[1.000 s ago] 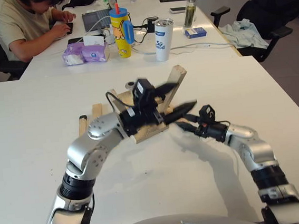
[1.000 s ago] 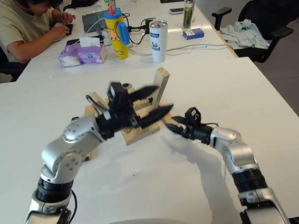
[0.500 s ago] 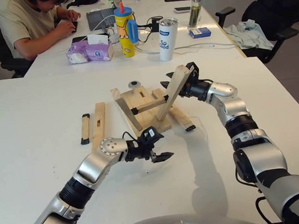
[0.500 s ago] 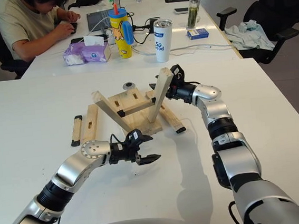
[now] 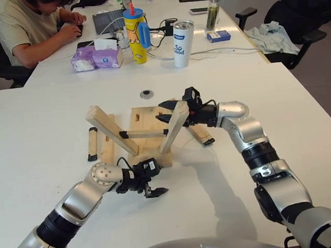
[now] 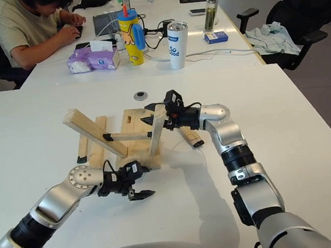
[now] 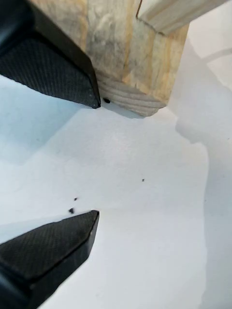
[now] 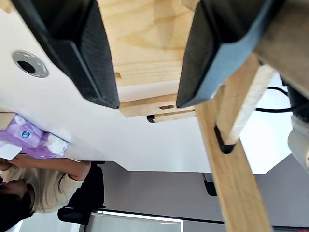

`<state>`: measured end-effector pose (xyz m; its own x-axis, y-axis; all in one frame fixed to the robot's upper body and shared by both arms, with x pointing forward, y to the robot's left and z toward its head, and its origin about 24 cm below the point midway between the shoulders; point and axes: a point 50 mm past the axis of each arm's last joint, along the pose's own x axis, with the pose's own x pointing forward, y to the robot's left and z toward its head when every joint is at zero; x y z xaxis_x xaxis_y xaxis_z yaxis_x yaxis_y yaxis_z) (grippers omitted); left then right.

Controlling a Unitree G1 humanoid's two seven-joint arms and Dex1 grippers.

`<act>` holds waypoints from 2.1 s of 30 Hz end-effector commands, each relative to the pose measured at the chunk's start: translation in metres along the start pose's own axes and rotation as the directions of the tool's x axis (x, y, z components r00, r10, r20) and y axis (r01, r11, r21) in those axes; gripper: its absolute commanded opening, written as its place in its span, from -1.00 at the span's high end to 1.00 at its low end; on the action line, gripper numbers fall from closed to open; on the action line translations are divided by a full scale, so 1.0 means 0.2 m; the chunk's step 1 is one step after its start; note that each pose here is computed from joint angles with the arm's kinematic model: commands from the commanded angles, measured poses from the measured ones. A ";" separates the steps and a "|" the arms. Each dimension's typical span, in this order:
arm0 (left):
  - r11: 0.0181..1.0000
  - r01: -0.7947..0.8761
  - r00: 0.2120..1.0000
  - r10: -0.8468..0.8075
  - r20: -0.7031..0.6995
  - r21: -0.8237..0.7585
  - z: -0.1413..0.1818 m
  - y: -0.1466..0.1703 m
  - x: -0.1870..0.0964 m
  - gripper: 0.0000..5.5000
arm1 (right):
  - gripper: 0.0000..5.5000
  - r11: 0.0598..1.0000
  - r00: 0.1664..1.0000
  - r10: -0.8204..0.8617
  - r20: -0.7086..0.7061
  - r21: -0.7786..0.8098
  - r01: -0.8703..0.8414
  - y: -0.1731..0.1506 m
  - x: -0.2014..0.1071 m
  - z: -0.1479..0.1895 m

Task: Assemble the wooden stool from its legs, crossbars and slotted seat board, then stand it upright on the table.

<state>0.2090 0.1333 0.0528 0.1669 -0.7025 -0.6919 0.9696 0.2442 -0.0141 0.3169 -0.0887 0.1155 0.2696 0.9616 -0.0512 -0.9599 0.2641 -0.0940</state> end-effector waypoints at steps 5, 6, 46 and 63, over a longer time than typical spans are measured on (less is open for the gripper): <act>0.997 -0.038 0.983 0.025 -0.180 -0.068 -0.11 -0.02 -0.16 -0.43 | 0.20 0.999 1.000 0.028 0.014 0.038 -0.028 0.16 0.10 -0.02; 0.997 -0.046 0.981 0.034 -0.191 -0.060 -0.11 -0.02 -0.18 -0.43 | 0.20 0.999 1.000 0.026 0.010 0.035 -0.026 0.17 0.10 -0.02; 0.958 -0.264 0.957 0.245 -0.158 -0.111 -0.01 0.06 -0.09 -0.43 | 0.20 0.885 0.620 0.029 -0.784 -0.268 -0.380 -0.03 -0.12 -0.51; 0.898 -0.422 0.902 0.403 -0.154 -0.121 -0.02 0.21 -0.15 -0.43 | 0.20 0.916 0.771 0.088 -0.631 -0.253 -0.312 0.30 0.01 -0.42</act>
<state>0.2382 0.1787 0.0710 0.4941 -0.3968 -0.7736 0.7742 0.6056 0.1839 0.3071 -0.1054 0.0683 0.3907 0.6858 -0.6140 -0.8558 0.0251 -0.5166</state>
